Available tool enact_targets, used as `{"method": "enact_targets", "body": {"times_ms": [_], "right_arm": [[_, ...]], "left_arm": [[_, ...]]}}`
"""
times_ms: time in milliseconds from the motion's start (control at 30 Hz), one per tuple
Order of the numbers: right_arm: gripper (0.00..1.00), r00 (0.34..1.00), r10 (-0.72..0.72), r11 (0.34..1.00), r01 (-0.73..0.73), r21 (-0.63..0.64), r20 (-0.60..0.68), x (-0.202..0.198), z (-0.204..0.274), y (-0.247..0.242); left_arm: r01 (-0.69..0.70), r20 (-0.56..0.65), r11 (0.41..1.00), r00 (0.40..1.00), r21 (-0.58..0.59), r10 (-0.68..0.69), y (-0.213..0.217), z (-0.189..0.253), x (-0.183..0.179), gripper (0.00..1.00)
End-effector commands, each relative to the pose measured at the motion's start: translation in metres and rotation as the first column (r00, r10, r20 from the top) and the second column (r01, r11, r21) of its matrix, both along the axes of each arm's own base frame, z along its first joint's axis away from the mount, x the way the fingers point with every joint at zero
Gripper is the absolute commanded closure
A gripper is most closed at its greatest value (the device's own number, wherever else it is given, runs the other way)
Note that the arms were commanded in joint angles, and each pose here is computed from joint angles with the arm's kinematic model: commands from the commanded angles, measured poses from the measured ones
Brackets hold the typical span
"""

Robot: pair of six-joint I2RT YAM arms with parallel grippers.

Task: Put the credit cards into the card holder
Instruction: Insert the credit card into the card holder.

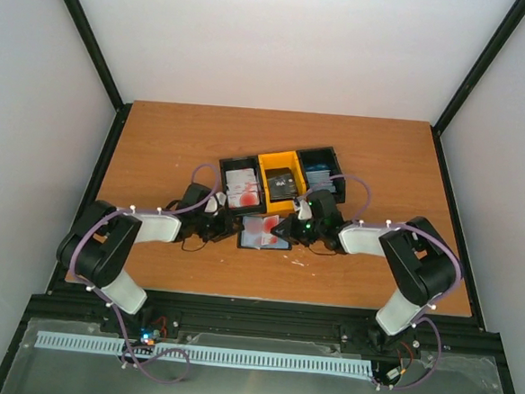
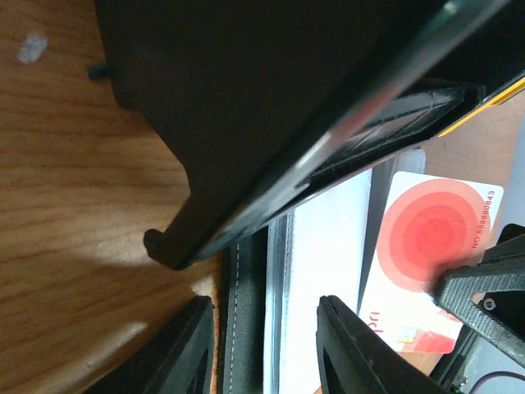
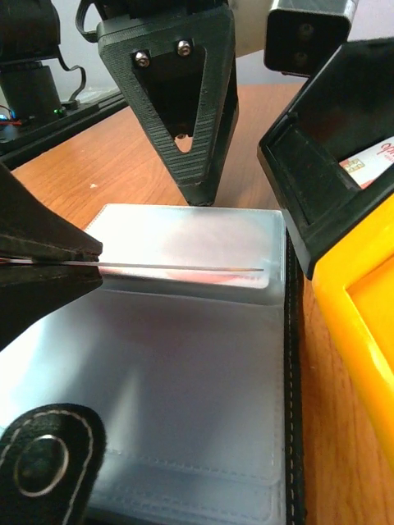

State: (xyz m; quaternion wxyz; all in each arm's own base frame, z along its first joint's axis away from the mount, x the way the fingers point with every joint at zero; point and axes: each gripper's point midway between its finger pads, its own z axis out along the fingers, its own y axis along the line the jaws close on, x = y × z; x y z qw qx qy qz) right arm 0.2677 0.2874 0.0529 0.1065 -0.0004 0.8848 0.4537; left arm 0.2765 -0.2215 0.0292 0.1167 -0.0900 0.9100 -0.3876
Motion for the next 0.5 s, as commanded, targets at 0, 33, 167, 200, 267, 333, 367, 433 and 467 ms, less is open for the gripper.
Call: {"method": "enact_targets", "body": {"times_ms": [0,33,167,200,267,333,367,433,467], "right_arm": [[0.97,1.0,0.017,1.0,-0.017,-0.008,-0.003,0.005,-0.002,0.003],[0.97,1.0,0.019,1.0,-0.019,-0.015,-0.005,0.004,-0.004,0.002],[0.97,0.999,0.034,0.999,-0.034,-0.031,-0.008,0.004,-0.008,0.001],[0.97,0.999,0.04,0.999,-0.04,-0.034,-0.008,0.005,-0.008,0.001],[0.97,0.999,0.043,0.998,-0.043,-0.043,0.0,0.011,-0.007,-0.002],[0.97,0.999,0.053,0.998,-0.053,-0.039,0.005,0.014,-0.004,-0.004],[0.97,0.998,0.061,0.997,-0.061,-0.041,0.004,0.015,-0.004,-0.003],[0.97,0.996,0.084,0.996,-0.083,-0.044,0.003,0.014,-0.003,-0.002],[0.97,0.996,0.09,0.995,-0.09,-0.047,-0.002,0.013,-0.004,-0.002]], "left_arm": [[0.021,0.002,0.999,1.0,-0.025,-0.021,-0.009,0.003,0.003,0.65],[0.022,-0.003,0.999,1.0,-0.026,-0.023,-0.009,0.002,0.002,0.66],[0.023,-0.013,0.999,1.0,-0.024,-0.023,-0.008,0.001,-0.002,0.67],[0.021,-0.014,1.0,1.0,-0.022,-0.021,-0.007,0.001,-0.002,0.67],[0.016,-0.017,1.0,1.0,-0.018,-0.017,-0.006,0.0,-0.003,0.67],[0.014,-0.019,1.0,1.0,-0.016,-0.014,-0.006,0.0,-0.004,0.68],[0.012,-0.018,1.0,1.0,-0.014,-0.012,-0.006,0.0,-0.003,0.68],[0.01,-0.018,1.0,1.0,-0.01,-0.01,-0.005,-0.001,-0.003,0.68],[0.008,-0.019,1.0,1.0,-0.009,-0.008,-0.005,-0.001,-0.002,0.68]]}}
